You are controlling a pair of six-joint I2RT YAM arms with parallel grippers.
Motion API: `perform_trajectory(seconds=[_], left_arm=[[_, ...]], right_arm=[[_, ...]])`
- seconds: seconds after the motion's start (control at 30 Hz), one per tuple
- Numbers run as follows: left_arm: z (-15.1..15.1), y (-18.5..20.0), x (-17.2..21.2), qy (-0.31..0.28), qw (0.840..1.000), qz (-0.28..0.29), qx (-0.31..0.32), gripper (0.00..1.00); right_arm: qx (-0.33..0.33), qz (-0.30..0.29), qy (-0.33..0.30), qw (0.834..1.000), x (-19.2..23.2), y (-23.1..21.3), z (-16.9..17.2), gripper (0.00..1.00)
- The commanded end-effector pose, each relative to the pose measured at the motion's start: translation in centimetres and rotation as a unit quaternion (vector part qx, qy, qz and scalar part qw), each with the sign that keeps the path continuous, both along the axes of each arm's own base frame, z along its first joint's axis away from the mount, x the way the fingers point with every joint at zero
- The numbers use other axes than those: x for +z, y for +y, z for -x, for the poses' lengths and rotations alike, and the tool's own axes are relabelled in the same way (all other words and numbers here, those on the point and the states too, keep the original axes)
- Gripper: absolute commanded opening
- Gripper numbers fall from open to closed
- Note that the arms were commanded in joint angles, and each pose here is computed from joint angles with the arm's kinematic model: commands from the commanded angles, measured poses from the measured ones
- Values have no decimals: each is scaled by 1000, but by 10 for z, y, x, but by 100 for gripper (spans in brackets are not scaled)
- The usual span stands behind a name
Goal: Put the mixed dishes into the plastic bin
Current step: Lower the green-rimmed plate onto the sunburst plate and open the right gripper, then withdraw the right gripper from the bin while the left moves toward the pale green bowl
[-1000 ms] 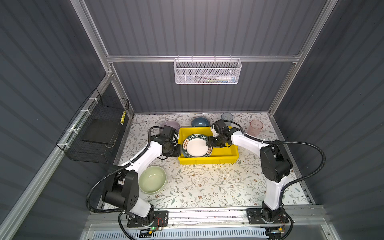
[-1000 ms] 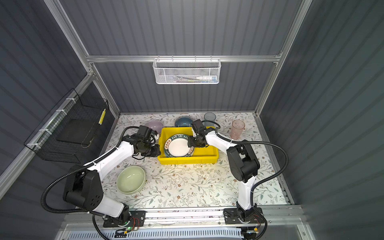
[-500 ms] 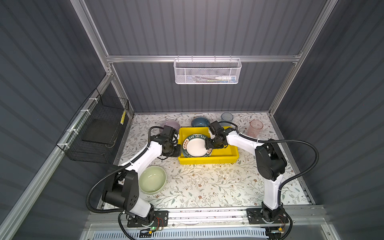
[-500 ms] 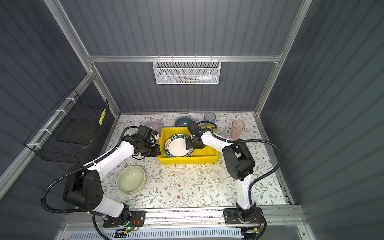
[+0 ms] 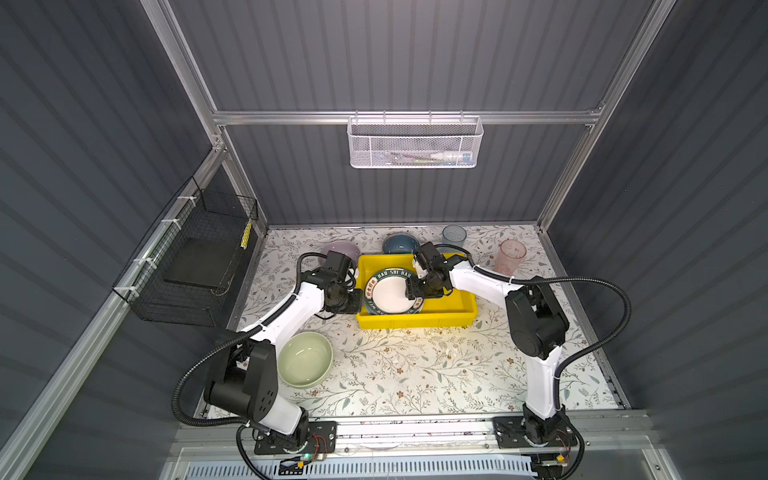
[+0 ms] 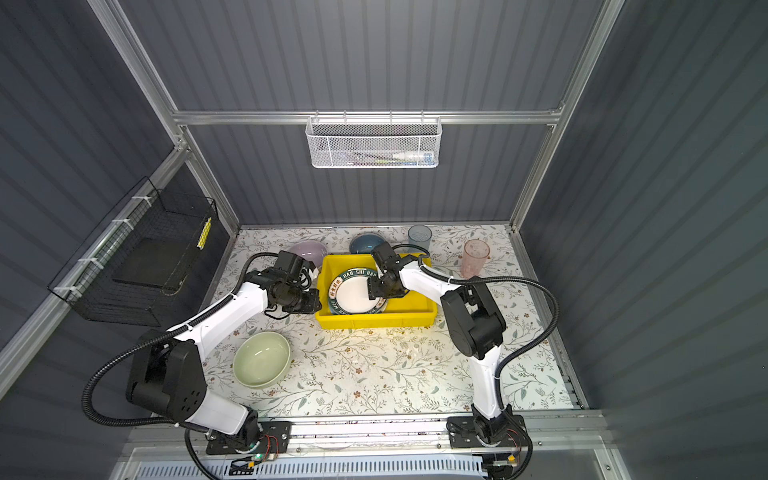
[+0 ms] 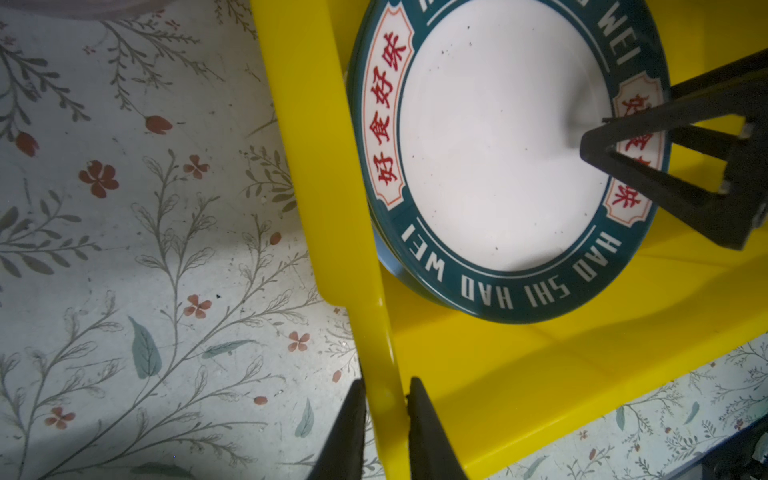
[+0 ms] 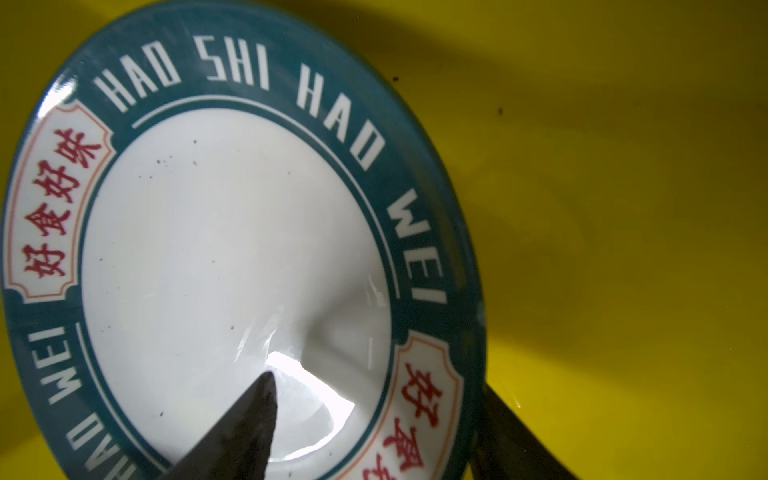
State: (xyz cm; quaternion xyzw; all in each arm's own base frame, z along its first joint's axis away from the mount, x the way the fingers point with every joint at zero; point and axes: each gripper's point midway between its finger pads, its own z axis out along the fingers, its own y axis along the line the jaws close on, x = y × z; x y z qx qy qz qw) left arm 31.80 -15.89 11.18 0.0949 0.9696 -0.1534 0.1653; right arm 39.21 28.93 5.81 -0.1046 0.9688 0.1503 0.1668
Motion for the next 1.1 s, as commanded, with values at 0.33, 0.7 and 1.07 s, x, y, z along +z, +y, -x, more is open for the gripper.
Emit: perform_trajectory(seconds=[0.33,0.7,1.07], left_arm=[[-1,7,14,-22,1000,-7,2,32],[13,44,42,-36,993,-63,88,64],[45,62,40,-15,983,-50,174,66]], right_arm=[[-3,-4,-36,999,38,-14,0,76],[0,-13,-86,996,93,-51,32,80],[-4,-71,-103,992,116,-66,77,81]])
